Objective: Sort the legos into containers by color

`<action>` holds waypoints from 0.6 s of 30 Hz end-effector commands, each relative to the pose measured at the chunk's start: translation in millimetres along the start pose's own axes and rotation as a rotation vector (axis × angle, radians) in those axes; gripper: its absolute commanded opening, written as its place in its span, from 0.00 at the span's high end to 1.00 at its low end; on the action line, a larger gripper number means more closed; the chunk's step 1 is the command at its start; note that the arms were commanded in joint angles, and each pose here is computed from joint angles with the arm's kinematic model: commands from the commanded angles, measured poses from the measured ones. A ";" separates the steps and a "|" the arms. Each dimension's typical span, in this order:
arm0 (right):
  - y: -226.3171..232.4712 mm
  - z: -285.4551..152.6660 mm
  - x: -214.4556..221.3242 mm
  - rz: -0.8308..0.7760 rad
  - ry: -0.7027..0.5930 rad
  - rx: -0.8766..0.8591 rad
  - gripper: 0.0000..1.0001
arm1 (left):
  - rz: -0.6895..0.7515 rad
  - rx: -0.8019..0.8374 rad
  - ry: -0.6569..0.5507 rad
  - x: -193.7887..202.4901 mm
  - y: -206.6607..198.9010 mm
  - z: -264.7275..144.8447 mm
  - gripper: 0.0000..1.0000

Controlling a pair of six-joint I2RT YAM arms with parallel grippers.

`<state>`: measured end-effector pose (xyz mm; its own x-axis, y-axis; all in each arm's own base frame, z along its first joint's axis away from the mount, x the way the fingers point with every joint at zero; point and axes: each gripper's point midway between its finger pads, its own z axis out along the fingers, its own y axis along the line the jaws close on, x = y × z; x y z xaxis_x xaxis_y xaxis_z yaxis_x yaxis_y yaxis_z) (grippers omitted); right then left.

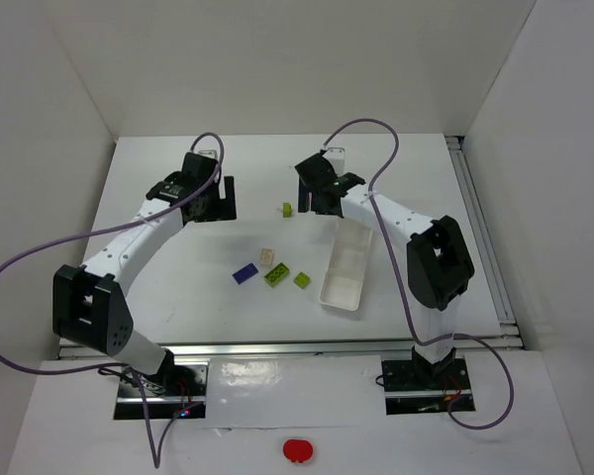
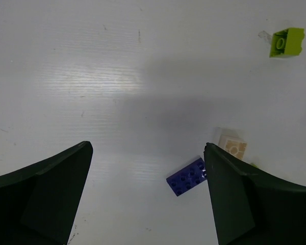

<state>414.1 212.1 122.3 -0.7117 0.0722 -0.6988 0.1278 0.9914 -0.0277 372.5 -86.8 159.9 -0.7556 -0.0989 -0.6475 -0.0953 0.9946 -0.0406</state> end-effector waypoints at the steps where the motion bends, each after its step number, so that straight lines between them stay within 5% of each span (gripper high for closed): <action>1: 22.4 -1.8 -20.5 0.024 -0.070 -0.085 0.01 | -0.061 0.125 -0.046 -19.1 -20.0 -13.5 0.00; 9: 59.6 -2.4 -22.1 -0.056 -0.090 -0.183 0.01 | -0.185 0.165 -0.176 -36.8 -11.4 -34.9 0.00; 18: 115.1 14.8 -26.1 -0.073 -0.101 -0.328 0.06 | -0.161 0.144 -0.062 -24.7 -3.1 -28.8 0.01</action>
<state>434.4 295.0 110.3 -0.6933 -0.0197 -0.7204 -0.1094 0.9909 0.0782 374.0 -83.0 190.5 -0.6849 -0.2550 -0.6825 -0.1295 0.9644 -0.2304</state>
